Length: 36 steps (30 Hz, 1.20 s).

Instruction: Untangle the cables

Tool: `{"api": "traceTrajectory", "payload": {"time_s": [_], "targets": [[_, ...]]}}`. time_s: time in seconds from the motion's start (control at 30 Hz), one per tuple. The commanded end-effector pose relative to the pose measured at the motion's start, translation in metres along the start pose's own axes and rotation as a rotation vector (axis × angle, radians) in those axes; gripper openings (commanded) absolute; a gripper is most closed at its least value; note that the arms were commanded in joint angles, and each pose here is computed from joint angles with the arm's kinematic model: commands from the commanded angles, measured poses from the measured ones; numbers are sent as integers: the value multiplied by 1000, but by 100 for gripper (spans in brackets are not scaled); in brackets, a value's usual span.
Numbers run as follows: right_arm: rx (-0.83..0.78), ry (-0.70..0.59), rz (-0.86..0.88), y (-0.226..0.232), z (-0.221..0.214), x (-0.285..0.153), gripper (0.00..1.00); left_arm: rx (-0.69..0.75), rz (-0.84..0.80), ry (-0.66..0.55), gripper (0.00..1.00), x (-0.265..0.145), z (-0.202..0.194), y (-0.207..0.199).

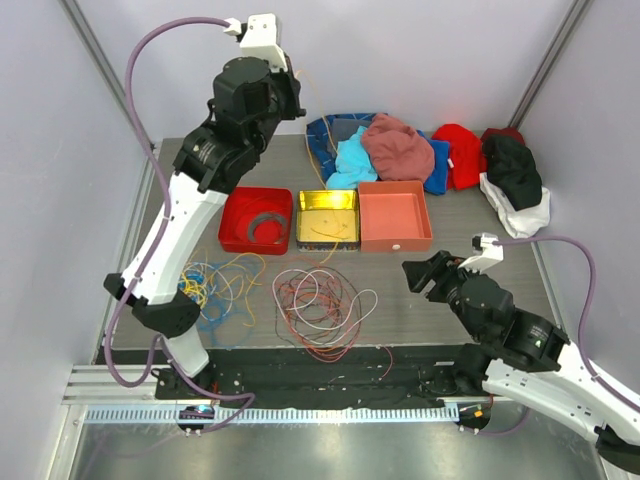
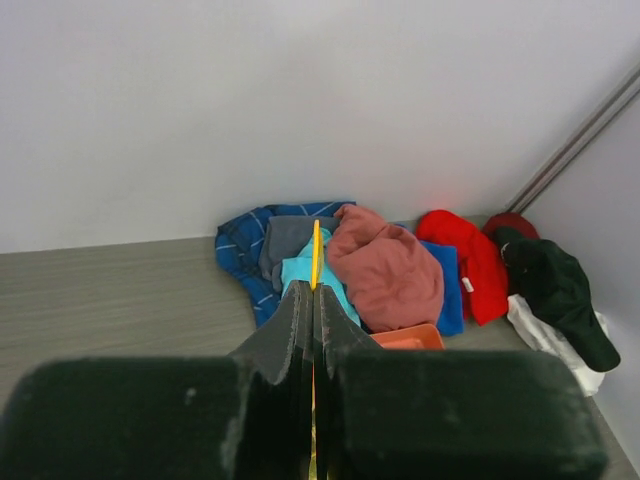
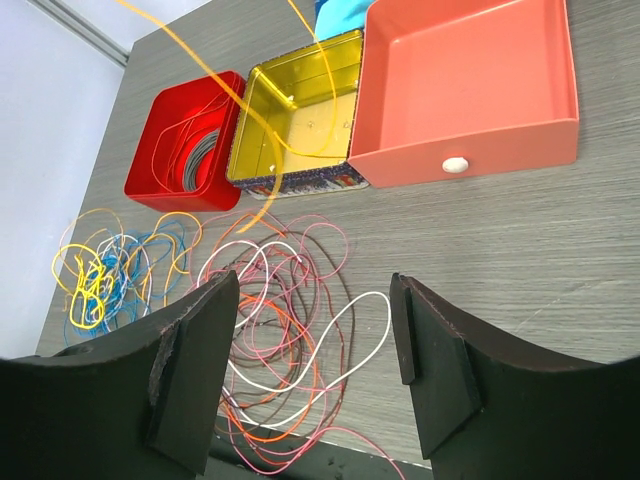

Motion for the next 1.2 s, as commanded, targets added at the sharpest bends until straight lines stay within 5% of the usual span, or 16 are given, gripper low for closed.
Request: {"api": "traceTrajectory", "payload": {"time_s": [0.0,0.47,0.6,1.17], "targets": [[17,-15,-1,-2,2,-3,70,-25,6,-29,0,17,-1,6],[-10,-18,-26,-9,-1,-2,68,43,76,-16,0,50,-35,16],[-16,-24,-33,-11,-2,-1,67,34,29,52,0,54,-72,9],[-28,-1,-38,-15,-13,6,67,-24,-56,252,0,-8,-155,5]]}}
Point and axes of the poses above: each gripper's point midway between its finger pads, its own x axis out along the fingers, its own y axis along the line the jaws close on, z = x × y, the point moved 10 cm from there along -x, back along the fingers, and after that the axes turned 14 degrees about x, right-handed, at the moved point
